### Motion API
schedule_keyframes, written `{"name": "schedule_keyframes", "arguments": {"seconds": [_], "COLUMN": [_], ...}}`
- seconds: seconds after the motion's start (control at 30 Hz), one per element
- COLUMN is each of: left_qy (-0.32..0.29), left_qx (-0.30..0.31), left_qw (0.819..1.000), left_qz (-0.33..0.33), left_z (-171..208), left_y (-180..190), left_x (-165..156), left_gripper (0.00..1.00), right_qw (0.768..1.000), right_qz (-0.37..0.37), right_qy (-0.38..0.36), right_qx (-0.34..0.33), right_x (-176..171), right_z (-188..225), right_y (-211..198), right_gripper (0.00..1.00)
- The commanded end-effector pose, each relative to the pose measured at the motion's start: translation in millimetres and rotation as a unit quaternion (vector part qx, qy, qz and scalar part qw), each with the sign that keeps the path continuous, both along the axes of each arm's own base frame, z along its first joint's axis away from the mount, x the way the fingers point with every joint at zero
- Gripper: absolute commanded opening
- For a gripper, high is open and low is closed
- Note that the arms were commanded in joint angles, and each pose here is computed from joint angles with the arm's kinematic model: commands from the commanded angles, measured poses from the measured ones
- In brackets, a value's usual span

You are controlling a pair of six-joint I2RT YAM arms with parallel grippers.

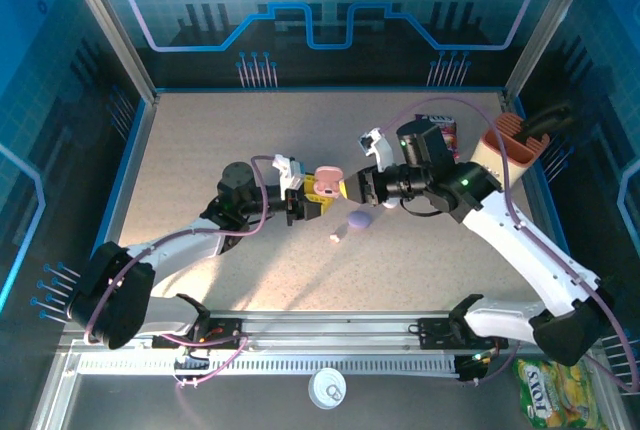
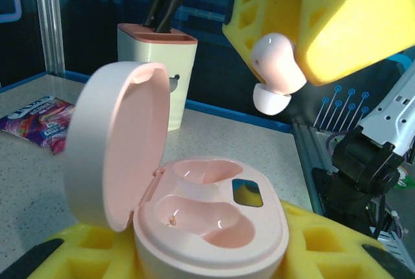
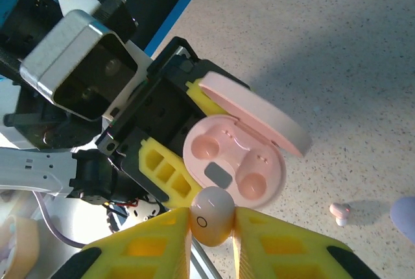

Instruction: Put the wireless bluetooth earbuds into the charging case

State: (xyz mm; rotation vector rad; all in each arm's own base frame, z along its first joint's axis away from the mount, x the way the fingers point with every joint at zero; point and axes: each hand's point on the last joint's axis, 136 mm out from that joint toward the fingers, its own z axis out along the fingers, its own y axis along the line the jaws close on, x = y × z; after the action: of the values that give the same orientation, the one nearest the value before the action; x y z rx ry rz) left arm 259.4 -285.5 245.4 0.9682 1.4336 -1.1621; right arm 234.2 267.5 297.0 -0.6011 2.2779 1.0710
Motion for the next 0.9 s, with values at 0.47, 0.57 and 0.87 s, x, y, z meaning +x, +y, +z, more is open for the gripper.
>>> {"name": "schedule_keyframes", "arguments": {"seconds": [0.47,0.57,0.87], "left_qy": [-0.041,-0.04,-0.043], "left_qx": [-0.017,-0.015,-0.014], "left_qw": [0.999,0.999,0.999], "left_qz": [-0.019,-0.012,-0.003], "left_z": [27,27,25], "left_y": [-1,0,1], "left_x": [-11,-8,-6], "left_gripper": [0.23,0.23,0.23], "right_qw": [1.0,0.999,0.999], "right_qz": [0.023,0.02,0.005], "right_qy": [0.015,0.024,0.029], "right_qx": [-0.008,-0.012,-0.019], "right_x": [6,7,14], "right_z": [-17,-24,-29], "right_y": [15,14,10], "right_gripper": [0.22,0.22,0.31]}}
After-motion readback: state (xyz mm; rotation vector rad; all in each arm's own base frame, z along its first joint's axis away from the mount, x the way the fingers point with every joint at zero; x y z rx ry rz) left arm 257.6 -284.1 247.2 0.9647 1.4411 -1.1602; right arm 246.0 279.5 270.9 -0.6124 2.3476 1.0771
